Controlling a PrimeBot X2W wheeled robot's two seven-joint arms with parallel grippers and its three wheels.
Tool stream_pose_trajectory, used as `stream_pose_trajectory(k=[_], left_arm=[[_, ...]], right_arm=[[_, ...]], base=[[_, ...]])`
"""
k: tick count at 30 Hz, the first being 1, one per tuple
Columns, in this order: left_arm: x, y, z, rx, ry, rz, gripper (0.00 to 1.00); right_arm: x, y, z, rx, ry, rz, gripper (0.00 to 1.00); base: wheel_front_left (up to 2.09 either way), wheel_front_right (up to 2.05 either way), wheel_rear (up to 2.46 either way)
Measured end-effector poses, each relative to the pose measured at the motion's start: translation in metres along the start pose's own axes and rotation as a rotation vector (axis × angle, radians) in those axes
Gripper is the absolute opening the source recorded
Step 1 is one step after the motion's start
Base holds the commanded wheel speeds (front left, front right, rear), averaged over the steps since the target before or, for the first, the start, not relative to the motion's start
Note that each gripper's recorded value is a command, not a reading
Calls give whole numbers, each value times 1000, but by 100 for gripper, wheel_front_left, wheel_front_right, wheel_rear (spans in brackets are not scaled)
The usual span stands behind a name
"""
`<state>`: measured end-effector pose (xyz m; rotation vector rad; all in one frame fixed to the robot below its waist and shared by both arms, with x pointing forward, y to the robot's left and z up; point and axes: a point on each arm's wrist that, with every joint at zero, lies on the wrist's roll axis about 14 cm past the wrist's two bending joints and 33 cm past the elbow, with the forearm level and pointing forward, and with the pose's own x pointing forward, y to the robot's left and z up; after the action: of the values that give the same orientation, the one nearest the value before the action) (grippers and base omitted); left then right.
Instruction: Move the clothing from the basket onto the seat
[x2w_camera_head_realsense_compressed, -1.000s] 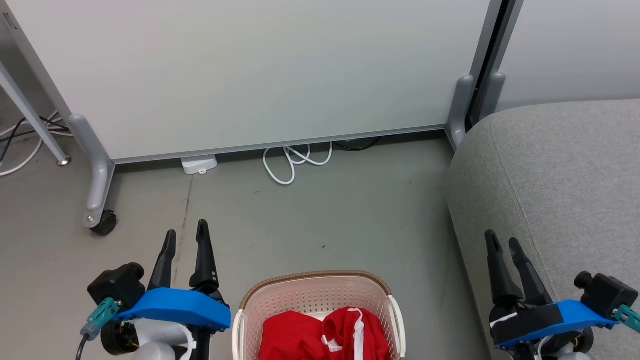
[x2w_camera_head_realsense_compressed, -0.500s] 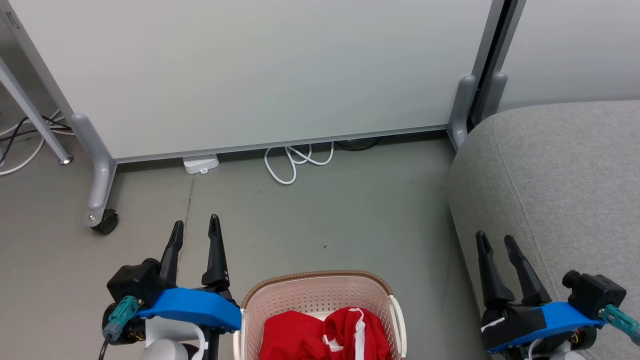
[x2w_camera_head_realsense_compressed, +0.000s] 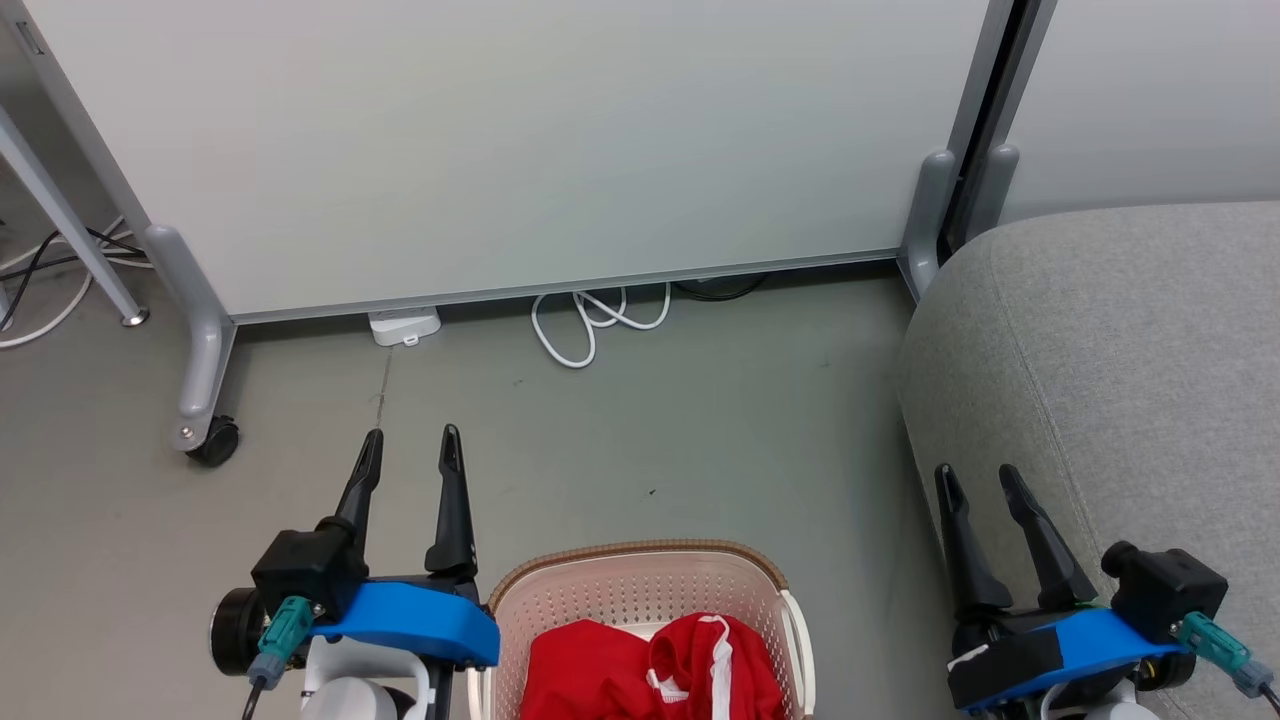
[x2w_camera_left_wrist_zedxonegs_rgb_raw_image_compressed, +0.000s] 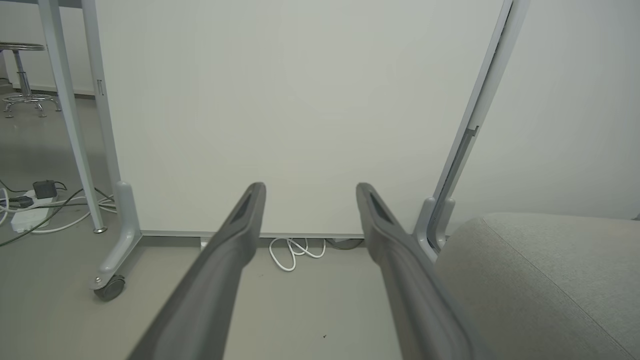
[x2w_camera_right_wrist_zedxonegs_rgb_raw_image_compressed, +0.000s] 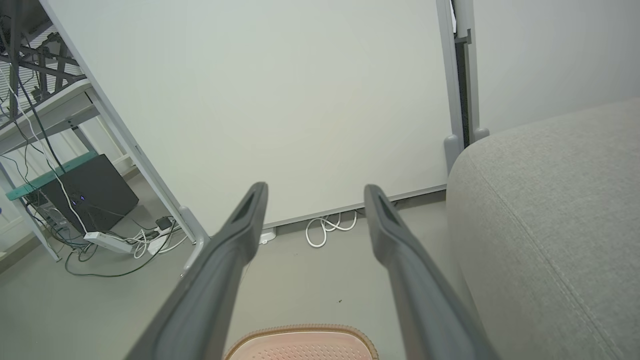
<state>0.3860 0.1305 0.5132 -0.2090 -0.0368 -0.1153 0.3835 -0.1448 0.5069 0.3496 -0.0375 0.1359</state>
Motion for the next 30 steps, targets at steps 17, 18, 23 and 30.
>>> stream_pose_trajectory(k=[17,18,23,30], left_arm=[[1,-12,3,135,-36,-46,100],[1,-13,3,141,-38,-50,100],[1,-16,4,174,-46,-63,100],[1,-20,5,215,-61,-77,100]], right_arm=[[1,11,1,-123,-15,49,100],[1,11,1,-131,-15,52,100],[2,15,1,-163,-20,66,100],[2,19,0,-210,-23,86,100]], base=[[0,0,0],[0,0,0],[0,0,0],[0,0,0]])
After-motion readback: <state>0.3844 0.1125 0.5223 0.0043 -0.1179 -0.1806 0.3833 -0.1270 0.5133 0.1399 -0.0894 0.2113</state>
